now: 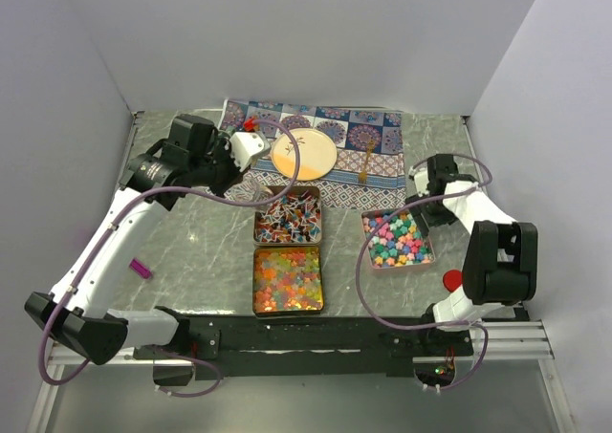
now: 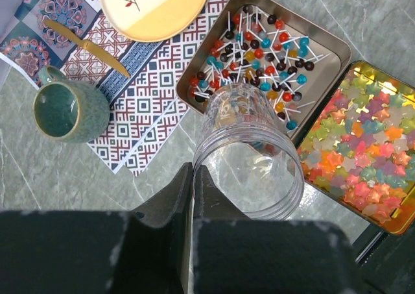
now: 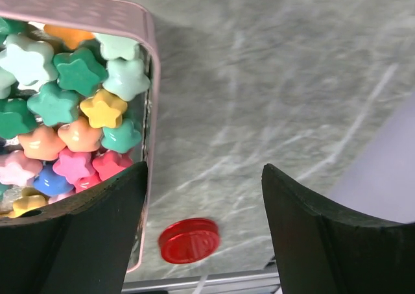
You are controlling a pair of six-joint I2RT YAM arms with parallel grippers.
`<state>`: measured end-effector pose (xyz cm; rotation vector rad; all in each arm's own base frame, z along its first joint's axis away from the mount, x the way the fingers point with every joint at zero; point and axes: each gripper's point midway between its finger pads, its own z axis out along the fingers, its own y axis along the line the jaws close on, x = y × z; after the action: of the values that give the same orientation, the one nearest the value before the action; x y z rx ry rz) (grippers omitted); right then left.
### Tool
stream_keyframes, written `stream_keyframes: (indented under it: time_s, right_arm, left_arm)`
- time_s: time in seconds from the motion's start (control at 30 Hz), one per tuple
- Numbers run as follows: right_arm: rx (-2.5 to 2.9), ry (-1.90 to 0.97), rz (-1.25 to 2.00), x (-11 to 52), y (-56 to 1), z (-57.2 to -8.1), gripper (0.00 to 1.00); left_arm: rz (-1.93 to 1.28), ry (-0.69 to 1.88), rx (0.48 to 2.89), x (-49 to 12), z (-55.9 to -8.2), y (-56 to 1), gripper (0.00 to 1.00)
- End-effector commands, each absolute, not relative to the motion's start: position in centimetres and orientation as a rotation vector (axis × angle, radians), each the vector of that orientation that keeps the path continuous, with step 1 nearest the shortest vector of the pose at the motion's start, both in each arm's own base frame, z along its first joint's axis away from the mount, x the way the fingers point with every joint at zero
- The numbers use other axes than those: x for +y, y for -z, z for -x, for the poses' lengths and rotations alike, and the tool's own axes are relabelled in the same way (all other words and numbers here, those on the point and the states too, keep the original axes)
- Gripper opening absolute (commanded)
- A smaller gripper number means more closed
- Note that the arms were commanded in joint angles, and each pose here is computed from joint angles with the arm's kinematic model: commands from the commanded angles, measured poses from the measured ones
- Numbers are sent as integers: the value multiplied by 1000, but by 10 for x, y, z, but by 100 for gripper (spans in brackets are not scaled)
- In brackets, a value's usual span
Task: Pack the candies
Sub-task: Move the storage box to the center of the board.
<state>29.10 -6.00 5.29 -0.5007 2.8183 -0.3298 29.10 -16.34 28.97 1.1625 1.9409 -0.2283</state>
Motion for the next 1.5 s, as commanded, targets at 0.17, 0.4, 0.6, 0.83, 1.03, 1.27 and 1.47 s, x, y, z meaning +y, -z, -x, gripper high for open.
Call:
stream_keyframes:
  time_s: [0.17, 0.4, 0.6, 0.83, 1.03, 1.27, 1.47]
  right_arm:
    - [2726, 174, 418, -43, -111, -321, 83]
    - [2307, -256, 757, 92, -208, -323, 100]
    - [2066, -525, 1285, 177, -196, -275, 97]
    - [1779, -546, 1696, 234, -150, -259, 87]
    - [1702, -639, 1819, 289, -135, -264, 82]
    - [1826, -685, 1778, 305, -108, -287, 65]
    - [1964, -609, 1780, 290, -84, -293, 19]
  left_arm:
    - [-1140, 199, 1877, -162, -297, -306, 1]
    - [-1090, 184, 1873, -156, -299, -308, 1]
    - [-984, 181, 1885, -143, -306, -321, 1]
    - [-761, 143, 1850, -110, -329, -360, 1]
    - [-691, 139, 1840, -103, -328, -368, 1]
    - [-639, 174, 1835, -96, -323, -375, 1]
    - [-656, 154, 1831, -94, -323, -374, 1]
